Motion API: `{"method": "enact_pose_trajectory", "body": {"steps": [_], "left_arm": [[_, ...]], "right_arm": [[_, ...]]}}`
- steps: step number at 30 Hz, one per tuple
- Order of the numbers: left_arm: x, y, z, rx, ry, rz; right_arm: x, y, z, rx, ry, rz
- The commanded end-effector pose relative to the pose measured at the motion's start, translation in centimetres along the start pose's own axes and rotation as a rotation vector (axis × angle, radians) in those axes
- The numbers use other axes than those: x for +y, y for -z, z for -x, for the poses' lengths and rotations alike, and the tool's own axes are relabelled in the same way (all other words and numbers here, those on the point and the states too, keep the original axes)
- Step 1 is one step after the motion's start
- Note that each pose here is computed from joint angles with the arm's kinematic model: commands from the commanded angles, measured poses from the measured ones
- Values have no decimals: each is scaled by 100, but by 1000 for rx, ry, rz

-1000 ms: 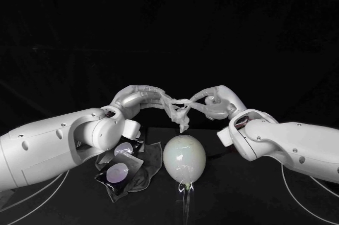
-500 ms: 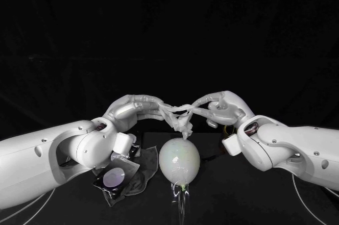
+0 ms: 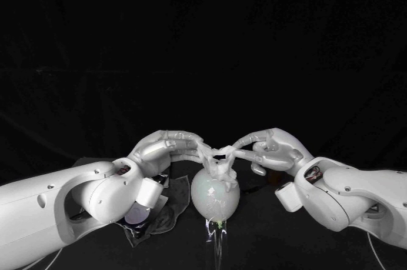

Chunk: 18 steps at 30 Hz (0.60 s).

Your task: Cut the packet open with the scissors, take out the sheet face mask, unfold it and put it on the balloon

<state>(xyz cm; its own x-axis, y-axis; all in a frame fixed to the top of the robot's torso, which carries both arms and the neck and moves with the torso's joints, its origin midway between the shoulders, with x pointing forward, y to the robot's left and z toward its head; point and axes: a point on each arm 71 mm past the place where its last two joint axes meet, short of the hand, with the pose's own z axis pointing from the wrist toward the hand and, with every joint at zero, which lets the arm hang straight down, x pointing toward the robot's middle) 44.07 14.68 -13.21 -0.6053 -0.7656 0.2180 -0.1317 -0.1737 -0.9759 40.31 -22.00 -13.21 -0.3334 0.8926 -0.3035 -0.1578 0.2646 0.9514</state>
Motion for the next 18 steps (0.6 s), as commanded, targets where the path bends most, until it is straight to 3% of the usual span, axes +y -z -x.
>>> {"method": "enact_pose_trajectory", "body": {"steps": [1,5,9,14,18], "left_arm": [[54,48,-34,26,30,18],[118,91,-21,23,39,33],[202,74,47,-2,40,49],[379,14,230,-72,33,79],[473,-51,374,-120,31,97]], "right_arm": [[-27,53,-50,35,-34,-15],[-76,85,-83,43,-44,-33],[-194,48,-140,42,-47,-67],[-411,-90,-175,7,-23,-114],[-539,-209,-172,-23,8,-141]]}}
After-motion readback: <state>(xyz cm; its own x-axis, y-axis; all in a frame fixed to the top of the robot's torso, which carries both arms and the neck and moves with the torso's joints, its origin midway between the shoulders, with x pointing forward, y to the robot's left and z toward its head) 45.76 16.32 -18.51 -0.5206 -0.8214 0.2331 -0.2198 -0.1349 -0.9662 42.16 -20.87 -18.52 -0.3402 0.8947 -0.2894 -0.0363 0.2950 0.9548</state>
